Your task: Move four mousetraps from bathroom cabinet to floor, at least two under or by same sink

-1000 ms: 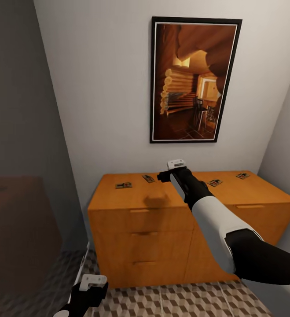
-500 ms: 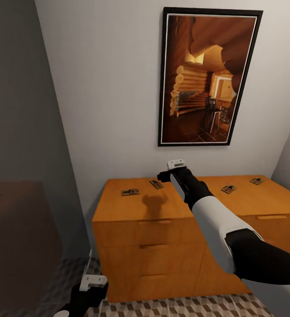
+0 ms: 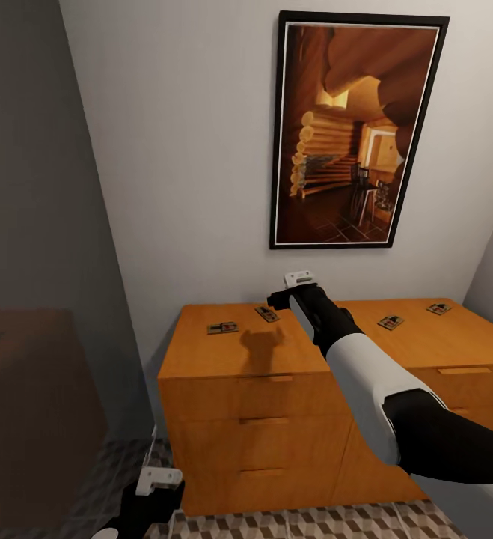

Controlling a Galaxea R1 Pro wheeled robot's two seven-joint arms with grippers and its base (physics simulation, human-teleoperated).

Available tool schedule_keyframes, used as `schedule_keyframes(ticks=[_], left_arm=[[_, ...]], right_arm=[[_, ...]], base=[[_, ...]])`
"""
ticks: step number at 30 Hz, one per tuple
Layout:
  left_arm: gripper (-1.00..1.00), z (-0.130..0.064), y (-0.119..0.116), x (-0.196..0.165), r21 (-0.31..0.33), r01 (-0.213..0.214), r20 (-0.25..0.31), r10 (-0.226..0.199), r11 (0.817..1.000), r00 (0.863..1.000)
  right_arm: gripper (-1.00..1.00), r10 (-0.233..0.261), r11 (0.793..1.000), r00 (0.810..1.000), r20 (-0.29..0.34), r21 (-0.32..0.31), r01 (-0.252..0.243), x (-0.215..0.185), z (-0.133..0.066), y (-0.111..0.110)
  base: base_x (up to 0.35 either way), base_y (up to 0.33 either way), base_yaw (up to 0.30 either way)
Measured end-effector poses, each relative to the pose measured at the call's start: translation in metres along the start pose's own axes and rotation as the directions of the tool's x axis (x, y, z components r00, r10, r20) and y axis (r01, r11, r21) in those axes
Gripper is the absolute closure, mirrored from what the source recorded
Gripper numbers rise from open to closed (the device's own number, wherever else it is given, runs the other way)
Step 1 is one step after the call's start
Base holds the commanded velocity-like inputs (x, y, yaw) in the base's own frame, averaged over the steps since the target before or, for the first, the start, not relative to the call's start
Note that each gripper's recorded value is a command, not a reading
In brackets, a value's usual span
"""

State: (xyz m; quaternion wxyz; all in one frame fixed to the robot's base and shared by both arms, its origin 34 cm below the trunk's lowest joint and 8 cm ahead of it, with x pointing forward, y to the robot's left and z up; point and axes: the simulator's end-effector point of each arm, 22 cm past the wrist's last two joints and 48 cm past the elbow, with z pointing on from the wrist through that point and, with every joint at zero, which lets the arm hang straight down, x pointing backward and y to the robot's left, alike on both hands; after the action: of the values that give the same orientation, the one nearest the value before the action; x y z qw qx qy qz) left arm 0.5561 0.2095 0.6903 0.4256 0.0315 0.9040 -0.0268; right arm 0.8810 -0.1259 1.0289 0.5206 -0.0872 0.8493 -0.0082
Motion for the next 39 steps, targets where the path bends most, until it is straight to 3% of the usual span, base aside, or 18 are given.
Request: schedule_keyframes(ticks=[9, 14, 21, 28, 32, 36, 39], left_arm=[[-1.00, 0.003, 0.006, 0.023, -0.008, -0.013, -0.050, 0.013, 1.000, 0.999], [-1.00, 0.008, 0.021, 0.075, -0.024, -0.033, -0.151, 0.029, 0.999, 0.988], [-1.00, 0.007, 0.033, 0.163, -0.034, -0.043, -0.233, 0.034, 0.999, 0.972], [-1.00, -0.020, 0.049, 0.261, -0.048, -0.054, -0.303, 0.037, 0.997, 0.952], [-1.00, -0.037, 0.059, 0.295, -0.056, -0.062, -0.343, 0.039, 0.997, 0.938], [-1.00, -0.060, 0.067, 0.334, -0.061, -0.067, -0.409, 0.036, 0.996, 0.912], [-1.00, -0.066, 0.068, 0.344, -0.061, -0.068, -0.429, 0.035, 0.996, 0.902]], right_arm=[[-1.00, -0.001, 1.000, 1.000, 0.000, 0.001, 0.001, 0.000, 0.000, 0.000], [-1.00, -0.001, 1.000, 1.000, 0.001, 0.000, 0.001, 0.000, 0.000, 0.000], [-1.00, 0.000, 1.000, 1.000, 0.002, -0.003, 0.000, 0.000, 0.000, 0.001], [-1.00, 0.000, 1.000, 1.000, 0.002, -0.004, 0.000, 0.000, 0.000, 0.001], [-1.00, -0.001, 1.000, 1.000, 0.001, -0.003, 0.001, 0.001, 0.001, 0.001], [-1.00, -0.001, 1.000, 1.000, -0.002, -0.004, 0.001, 0.002, 0.001, 0.001], [-1.00, -0.001, 1.000, 1.000, -0.005, -0.004, 0.001, 0.004, 0.002, 0.001]], base=[[0.000, 0.000, 0.000], [0.000, 0.000, 0.000], [0.000, 0.000, 0.000], [0.000, 0.000, 0.000], [0.000, 0.000, 0.000], [0.000, 0.000, 0.000], [0.000, 0.000, 0.000]])
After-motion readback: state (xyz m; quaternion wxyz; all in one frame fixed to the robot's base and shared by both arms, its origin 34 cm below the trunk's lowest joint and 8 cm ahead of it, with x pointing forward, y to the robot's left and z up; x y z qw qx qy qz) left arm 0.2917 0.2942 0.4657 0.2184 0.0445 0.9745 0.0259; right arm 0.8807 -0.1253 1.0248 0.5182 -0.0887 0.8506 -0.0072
